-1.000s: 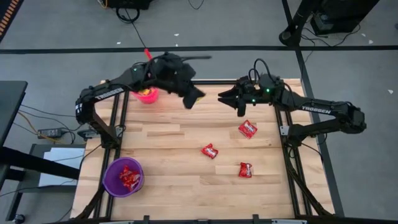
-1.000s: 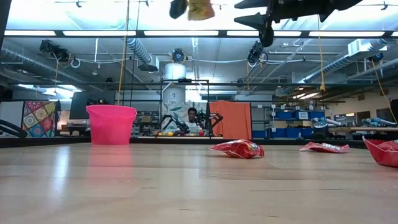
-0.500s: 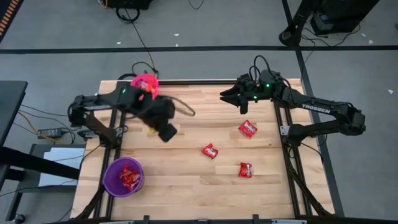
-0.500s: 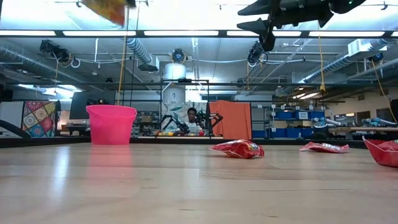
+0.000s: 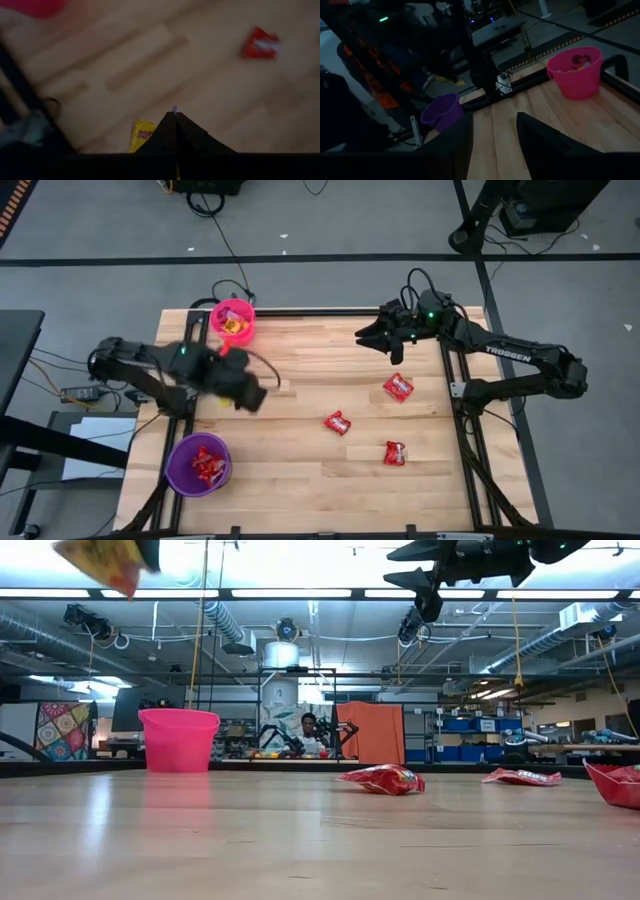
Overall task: Sort candy by brand, put in halloween buckets
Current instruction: Put the yellow candy into the pink bucket
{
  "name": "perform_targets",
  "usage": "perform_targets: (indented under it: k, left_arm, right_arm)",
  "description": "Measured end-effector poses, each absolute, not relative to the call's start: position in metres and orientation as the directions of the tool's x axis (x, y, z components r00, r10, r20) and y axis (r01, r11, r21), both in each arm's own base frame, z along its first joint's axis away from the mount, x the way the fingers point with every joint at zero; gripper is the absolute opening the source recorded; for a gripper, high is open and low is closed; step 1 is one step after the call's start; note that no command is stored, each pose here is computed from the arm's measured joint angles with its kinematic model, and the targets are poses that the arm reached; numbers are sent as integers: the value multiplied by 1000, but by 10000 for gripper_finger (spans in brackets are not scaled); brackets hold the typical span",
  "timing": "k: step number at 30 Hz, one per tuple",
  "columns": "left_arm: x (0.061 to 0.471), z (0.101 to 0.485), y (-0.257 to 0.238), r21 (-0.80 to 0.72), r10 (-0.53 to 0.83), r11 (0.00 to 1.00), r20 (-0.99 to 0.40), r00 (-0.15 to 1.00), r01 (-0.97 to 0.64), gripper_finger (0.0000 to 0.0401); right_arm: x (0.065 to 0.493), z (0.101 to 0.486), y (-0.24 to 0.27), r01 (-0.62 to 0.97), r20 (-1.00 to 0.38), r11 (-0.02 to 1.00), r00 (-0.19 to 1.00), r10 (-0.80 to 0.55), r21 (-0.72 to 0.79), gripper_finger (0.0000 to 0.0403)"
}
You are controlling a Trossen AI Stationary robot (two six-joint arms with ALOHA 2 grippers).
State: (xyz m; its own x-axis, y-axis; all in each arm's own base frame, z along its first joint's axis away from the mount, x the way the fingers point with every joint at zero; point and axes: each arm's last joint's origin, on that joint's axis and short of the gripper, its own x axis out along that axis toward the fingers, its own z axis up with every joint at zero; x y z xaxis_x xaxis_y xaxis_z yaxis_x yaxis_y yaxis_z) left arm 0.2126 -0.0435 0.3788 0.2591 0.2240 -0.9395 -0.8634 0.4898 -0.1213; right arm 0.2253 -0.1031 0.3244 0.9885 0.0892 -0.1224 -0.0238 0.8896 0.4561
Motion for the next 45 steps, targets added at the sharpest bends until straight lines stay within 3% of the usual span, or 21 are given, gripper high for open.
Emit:
perform_targets:
  k: [13, 20, 27, 35, 45]
  left_arm:
    - [176, 344, 83, -83, 351, 445, -900, 259, -892, 0]
    - [155, 320, 153, -35, 387, 383, -901, 195, -923, 0]
    - [154, 302, 214, -142, 420, 362, -858, 297, -921, 0]
    - [157, 255, 252, -92, 306, 351, -929, 207, -932, 0]
    - [158, 247, 272, -90, 383, 300, -900, 207, -950, 11]
  right_arm:
    - [225, 324, -103, -22, -123, 879, 988, 91, 476, 163]
    - [225, 324, -103, -18, -123, 867, 988, 92, 499, 163]
    - [226, 324, -103, -13, -124, 863, 988, 88, 505, 163]
    - [225, 324, -103, -6, -124, 854, 989, 83, 521, 163]
    - [226, 324, -103, -4, -125, 855, 989, 80, 519, 163]
